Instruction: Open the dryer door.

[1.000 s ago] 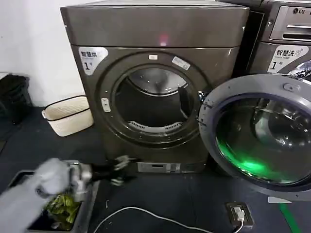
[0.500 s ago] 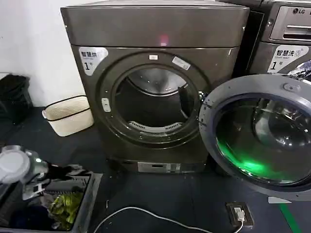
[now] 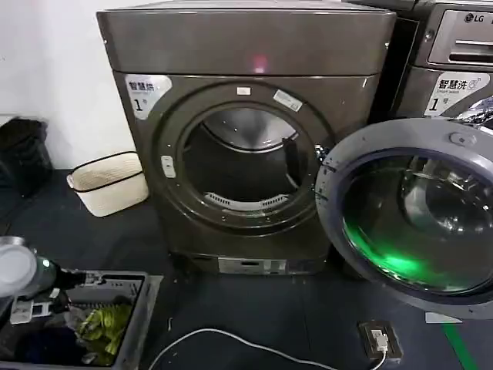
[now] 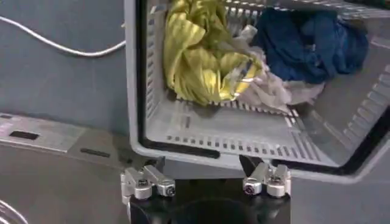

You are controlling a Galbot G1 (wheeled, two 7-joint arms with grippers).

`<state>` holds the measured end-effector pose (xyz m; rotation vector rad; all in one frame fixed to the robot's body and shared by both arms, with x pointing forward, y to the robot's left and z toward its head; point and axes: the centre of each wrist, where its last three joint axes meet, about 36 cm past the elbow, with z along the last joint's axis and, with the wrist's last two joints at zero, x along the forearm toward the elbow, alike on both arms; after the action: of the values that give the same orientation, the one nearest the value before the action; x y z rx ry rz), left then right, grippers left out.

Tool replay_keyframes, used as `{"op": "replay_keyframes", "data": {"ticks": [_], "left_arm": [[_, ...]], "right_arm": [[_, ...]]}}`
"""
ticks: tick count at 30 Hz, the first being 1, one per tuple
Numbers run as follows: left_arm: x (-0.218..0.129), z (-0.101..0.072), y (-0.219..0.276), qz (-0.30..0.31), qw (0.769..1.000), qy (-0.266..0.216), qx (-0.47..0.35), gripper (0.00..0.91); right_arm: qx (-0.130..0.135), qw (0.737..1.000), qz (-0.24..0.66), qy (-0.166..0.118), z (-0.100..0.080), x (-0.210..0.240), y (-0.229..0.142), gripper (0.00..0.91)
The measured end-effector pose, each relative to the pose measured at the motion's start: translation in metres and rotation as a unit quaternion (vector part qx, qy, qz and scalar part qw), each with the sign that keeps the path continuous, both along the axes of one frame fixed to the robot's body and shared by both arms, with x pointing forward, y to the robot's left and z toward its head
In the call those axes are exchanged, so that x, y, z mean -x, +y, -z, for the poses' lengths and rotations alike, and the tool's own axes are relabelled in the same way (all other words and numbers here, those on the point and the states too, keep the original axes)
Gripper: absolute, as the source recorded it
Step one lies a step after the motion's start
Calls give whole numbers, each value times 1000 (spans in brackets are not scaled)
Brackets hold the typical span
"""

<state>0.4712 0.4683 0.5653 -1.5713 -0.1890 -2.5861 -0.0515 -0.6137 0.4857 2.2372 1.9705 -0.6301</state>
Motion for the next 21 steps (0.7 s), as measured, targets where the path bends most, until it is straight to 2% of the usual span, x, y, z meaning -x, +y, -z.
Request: {"op": "replay_keyframes", "data": {"ticks": [21], "left_arm": [[5,13,16,-13,999,13,-44,907]], "right_arm": [[-13,1000,3,6,7,-1,2,907]]}}
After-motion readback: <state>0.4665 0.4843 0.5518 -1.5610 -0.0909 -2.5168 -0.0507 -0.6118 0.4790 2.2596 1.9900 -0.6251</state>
